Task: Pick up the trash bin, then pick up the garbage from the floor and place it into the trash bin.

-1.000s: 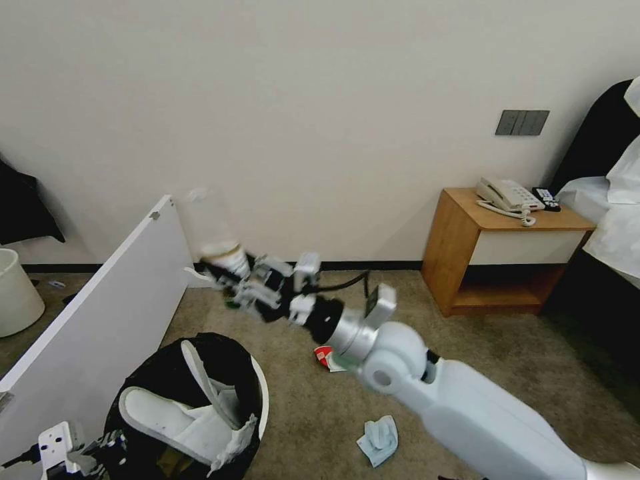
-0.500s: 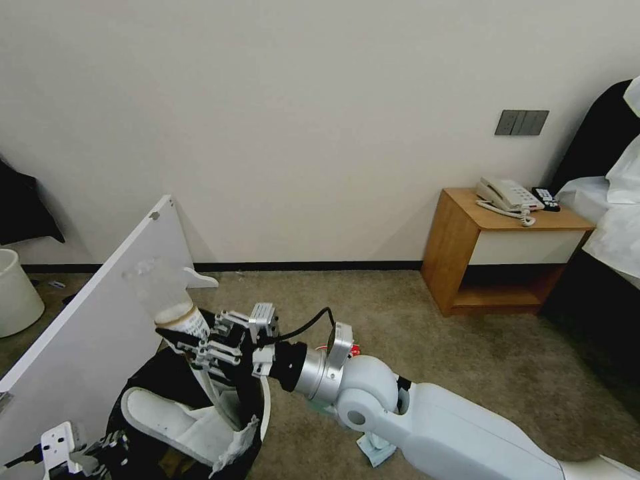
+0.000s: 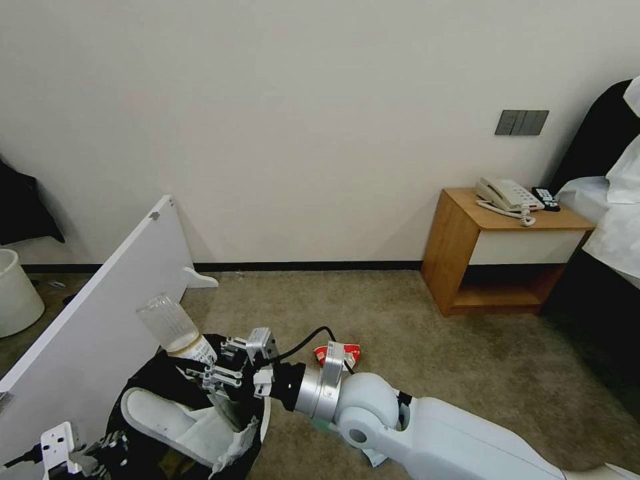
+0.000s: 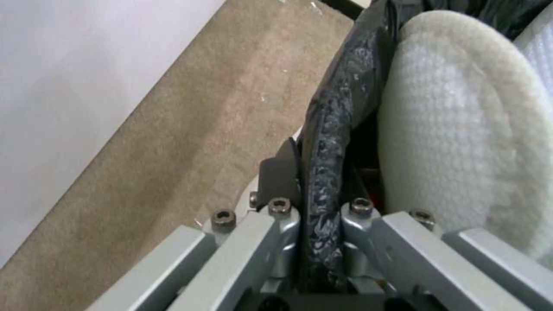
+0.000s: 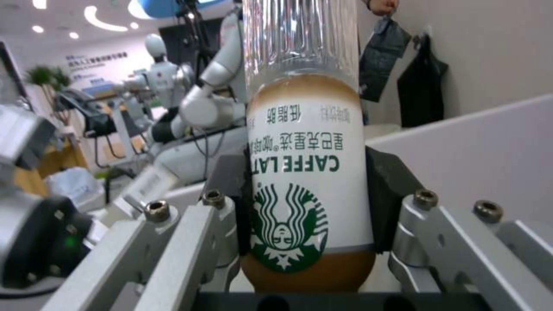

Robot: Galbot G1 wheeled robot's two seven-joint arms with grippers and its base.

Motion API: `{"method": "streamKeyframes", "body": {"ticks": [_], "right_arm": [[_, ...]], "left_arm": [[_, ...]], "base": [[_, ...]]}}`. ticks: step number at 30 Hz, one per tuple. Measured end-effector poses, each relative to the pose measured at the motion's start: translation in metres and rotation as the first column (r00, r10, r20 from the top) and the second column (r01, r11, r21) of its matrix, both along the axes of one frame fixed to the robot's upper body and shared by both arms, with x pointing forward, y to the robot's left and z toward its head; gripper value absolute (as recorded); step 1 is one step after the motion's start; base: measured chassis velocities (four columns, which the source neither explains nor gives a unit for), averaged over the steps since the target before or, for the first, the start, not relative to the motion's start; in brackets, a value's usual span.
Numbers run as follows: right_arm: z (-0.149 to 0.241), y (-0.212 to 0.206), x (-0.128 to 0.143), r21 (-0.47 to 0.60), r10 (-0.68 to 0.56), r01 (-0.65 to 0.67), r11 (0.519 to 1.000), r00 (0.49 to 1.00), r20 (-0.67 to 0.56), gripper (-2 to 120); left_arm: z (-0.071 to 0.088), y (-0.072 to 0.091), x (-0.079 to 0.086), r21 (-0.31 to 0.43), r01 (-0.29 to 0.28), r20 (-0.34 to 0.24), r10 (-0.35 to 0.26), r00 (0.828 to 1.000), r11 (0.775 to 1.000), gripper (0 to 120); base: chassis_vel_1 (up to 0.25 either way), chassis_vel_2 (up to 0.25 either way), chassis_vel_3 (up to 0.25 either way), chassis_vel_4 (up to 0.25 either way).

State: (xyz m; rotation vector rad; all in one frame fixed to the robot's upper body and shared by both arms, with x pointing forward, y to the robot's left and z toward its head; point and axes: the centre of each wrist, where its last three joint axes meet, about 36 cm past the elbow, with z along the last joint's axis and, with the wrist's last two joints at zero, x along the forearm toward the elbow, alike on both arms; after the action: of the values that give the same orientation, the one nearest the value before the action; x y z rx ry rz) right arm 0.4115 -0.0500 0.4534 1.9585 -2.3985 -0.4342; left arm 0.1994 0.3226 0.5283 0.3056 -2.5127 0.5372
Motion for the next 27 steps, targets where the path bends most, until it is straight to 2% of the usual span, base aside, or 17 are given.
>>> {"method": "streamKeyframes", "body": {"ticks": [7,11,19,24,27], "right_arm": [[-0.009,0.000,-0.004,-0.019,-0.001,0.001,1.000,1.000,-0.018,35],[-0.013,-0.002,-0.007,-0.028,-0.002,0.001,1.000,1.000,-0.030,35],[-0.017,-0.003,-0.011,-0.041,-0.004,0.002,0.999,1.000,-0.031,37],[-0.017,-0.002,-0.012,-0.045,-0.012,0.010,0.999,0.999,-0.035,57],[-0.017,-0.002,-0.013,-0.045,-0.011,0.010,0.999,0.999,-0.035,62]], "left_arm": [[-0.002,-0.002,-0.001,-0.017,0.007,-0.023,-0.007,1.000,1.000,2],[-0.001,-0.001,-0.001,-0.036,0.015,-0.057,-0.017,0.998,0.999,2],[0.000,0.000,0.000,-0.044,0.019,-0.067,-0.022,0.997,0.999,2],[-0.001,-0.002,0.000,-0.052,0.022,-0.068,-0.025,0.997,0.998,2],[-0.001,-0.002,0.000,-0.053,0.022,-0.068,-0.026,0.997,0.998,2]], "base": [[0.000,0.000,0.000,0.000],[0.000,0.000,0.000,0.000],[0.000,0.000,0.000,0.000],[0.000,0.000,0.000,0.000],[0.000,0.000,0.000,0.000]]}}
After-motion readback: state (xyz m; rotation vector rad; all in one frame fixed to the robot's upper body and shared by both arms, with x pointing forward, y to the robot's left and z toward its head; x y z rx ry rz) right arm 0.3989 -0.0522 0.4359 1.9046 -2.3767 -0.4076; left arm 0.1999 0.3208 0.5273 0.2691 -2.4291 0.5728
